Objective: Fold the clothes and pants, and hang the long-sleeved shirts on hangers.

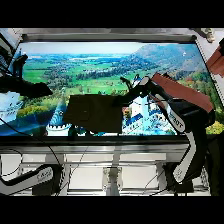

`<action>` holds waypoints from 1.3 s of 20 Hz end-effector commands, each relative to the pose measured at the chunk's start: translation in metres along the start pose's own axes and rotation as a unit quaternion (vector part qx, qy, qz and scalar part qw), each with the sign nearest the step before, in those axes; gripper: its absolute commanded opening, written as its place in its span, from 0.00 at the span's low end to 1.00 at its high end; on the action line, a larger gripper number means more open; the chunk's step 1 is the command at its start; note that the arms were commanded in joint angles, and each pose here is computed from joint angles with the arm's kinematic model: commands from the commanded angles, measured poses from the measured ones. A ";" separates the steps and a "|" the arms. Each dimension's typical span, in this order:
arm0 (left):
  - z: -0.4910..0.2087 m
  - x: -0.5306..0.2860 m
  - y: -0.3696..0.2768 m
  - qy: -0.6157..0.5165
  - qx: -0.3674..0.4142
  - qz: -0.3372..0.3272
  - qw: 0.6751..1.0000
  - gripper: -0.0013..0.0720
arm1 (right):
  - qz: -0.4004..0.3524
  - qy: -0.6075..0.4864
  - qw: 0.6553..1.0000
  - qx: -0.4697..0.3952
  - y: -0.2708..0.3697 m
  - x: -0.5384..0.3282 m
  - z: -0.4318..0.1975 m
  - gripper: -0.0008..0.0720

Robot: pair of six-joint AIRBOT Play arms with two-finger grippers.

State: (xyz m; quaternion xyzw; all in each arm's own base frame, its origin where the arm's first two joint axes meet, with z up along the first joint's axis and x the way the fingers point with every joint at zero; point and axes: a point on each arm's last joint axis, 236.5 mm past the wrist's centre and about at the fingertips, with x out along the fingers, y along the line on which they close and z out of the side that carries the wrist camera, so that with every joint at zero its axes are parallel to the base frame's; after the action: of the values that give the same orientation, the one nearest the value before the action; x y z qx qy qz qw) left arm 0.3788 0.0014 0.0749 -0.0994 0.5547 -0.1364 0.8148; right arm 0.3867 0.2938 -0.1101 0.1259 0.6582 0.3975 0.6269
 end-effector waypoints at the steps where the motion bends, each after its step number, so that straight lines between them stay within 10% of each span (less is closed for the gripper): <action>1: -0.005 0.006 0.001 0.009 -0.005 -0.003 1.000 0.59 | -0.002 0.017 0.999 -0.029 0.022 0.024 -0.007 0.51; 5: -0.007 0.013 0.004 0.019 -0.009 -0.005 1.000 0.58 | 0.004 0.021 0.999 -0.042 0.037 0.030 -0.007 0.04; 15: -0.009 0.017 0.006 0.026 -0.012 -0.008 1.000 0.58 | -0.054 -0.101 0.992 -0.044 0.065 -0.207 0.055 0.04; 26: -0.009 0.019 0.006 0.028 -0.013 -0.008 0.999 0.58 | -0.215 -0.214 0.928 0.217 -0.086 -0.434 -0.075 0.04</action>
State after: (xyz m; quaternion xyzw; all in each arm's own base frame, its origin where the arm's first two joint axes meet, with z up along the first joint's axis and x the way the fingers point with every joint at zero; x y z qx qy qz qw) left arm 0.3776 0.0005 0.0537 -0.1104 0.5775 -0.1390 0.7969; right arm 0.4501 -0.0013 0.1474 0.1833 0.5671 0.1633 0.7862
